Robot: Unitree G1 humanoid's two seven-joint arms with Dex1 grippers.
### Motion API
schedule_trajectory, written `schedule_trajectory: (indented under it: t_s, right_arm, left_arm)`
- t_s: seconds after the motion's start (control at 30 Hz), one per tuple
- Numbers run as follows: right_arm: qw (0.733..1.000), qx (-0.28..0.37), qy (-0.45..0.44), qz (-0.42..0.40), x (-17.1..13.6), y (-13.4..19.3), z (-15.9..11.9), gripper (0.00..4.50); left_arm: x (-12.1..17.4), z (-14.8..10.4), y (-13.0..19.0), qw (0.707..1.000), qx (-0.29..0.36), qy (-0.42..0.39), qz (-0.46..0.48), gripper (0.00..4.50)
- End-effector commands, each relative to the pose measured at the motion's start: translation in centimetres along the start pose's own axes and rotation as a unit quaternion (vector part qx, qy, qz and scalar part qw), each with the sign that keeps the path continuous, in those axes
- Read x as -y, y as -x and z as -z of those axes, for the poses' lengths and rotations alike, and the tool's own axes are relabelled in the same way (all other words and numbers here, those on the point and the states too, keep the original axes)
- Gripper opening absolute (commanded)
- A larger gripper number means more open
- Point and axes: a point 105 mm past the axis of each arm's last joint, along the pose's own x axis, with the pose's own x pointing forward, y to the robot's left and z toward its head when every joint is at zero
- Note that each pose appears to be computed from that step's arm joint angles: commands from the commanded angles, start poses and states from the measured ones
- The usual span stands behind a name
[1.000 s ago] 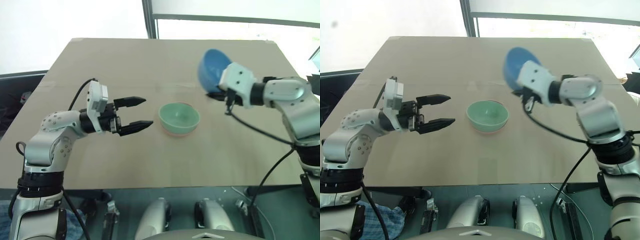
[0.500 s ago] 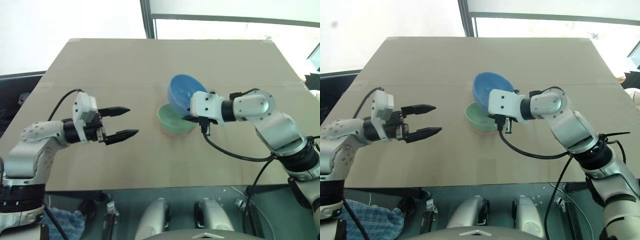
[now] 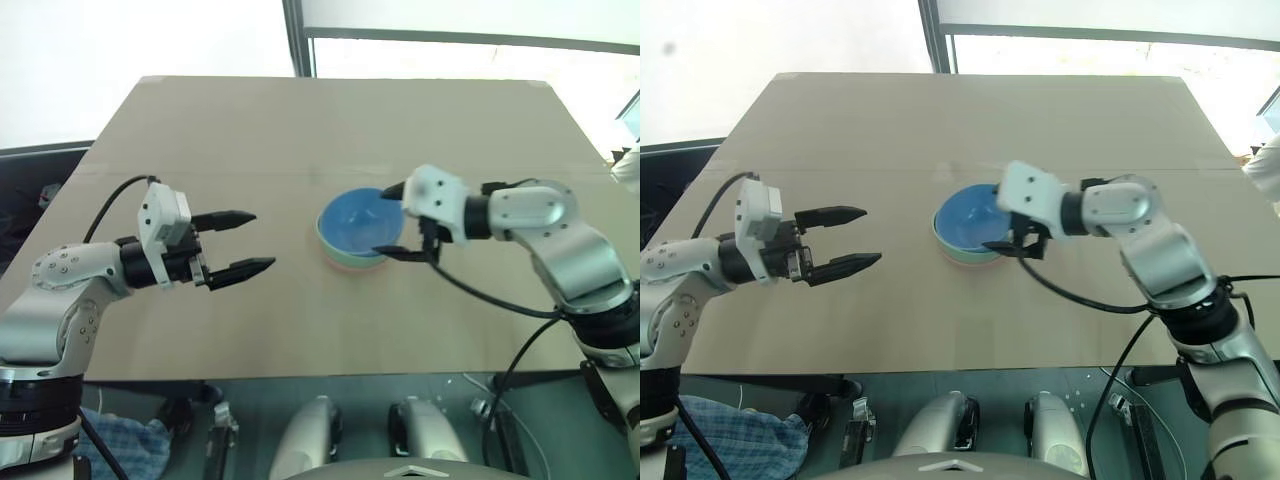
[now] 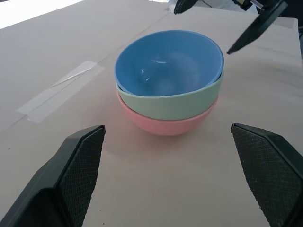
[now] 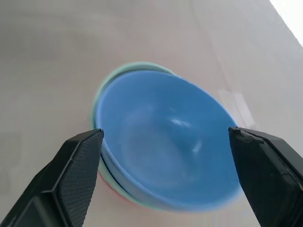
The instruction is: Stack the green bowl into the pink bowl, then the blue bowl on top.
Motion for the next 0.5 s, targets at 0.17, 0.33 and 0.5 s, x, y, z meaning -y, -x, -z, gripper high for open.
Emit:
schedule_trajectory:
  t_s: [0.17, 0.33, 0.5]
  right_arm:
    - [0.993, 0.031, -0.081, 0.074, 0.2, 7.5, 3.2, 4.46]
    - [0.989, 0.015, -0.101, 0.105, -1.6, 12.0, 7.5, 4.46]
    - [0.984, 0.019, -0.115, 0.135, -2.3, 15.2, 9.5, 4.46]
  left_arm:
    - [-0.3, 0.1, -0.7, 0.996, 0.007, 0.003, -0.088, 4.50]
    - [0.3, 1.8, -0.8, 0.994, -0.010, 0.008, -0.113, 4.50]
    - [0.7, 2.9, 0.1, 0.992, -0.027, 0.004, -0.121, 4.50]
